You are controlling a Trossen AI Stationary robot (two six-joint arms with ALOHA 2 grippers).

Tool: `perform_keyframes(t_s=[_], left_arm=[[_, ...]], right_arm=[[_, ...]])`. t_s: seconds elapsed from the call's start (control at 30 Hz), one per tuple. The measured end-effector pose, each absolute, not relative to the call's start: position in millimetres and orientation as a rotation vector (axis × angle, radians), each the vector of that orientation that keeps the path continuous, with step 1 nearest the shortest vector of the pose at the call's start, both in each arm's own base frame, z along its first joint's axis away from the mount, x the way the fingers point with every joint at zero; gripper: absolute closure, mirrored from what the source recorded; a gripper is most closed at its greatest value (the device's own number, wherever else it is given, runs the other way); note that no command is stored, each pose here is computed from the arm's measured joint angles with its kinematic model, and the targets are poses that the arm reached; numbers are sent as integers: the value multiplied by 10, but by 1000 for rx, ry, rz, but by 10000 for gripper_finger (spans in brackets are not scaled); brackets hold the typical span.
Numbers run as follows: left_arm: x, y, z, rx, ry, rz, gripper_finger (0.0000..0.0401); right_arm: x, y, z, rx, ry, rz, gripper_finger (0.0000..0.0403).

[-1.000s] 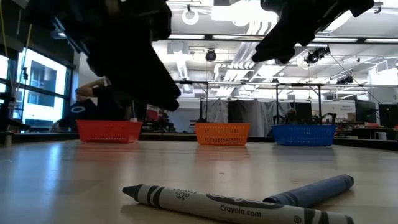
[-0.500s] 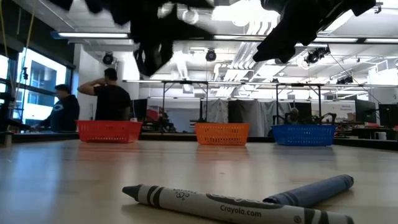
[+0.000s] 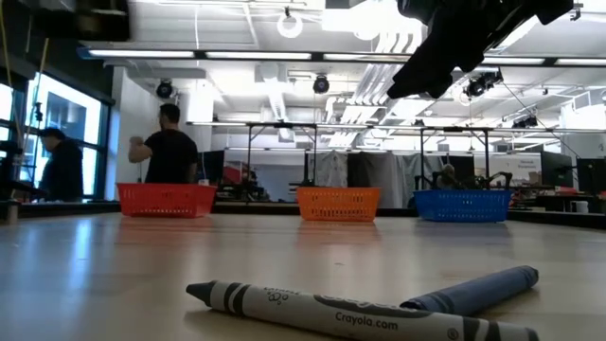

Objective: Sort crayons
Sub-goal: Put the orange crayon into the blue bin

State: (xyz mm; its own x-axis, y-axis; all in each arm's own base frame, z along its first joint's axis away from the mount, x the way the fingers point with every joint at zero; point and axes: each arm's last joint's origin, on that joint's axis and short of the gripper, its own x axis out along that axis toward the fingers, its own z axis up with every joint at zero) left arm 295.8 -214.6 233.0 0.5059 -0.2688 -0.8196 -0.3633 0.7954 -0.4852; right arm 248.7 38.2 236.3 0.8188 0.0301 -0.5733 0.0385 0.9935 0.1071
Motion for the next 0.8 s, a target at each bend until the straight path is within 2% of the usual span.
perform_keyframes(t_s=[0.4,0.63,0.8], left_arm=[[2711,-2491,2061,-732,1203,155,302],[2627,-2573,1917,-766,1335,202,302],[2522,-2564,1864,-745,1400,301,302]], right_arm=[[2482,382,2356,112,621,-5,263],[2478,381,2350,111,628,-5,263],[2475,380,2346,109,633,-6,263]])
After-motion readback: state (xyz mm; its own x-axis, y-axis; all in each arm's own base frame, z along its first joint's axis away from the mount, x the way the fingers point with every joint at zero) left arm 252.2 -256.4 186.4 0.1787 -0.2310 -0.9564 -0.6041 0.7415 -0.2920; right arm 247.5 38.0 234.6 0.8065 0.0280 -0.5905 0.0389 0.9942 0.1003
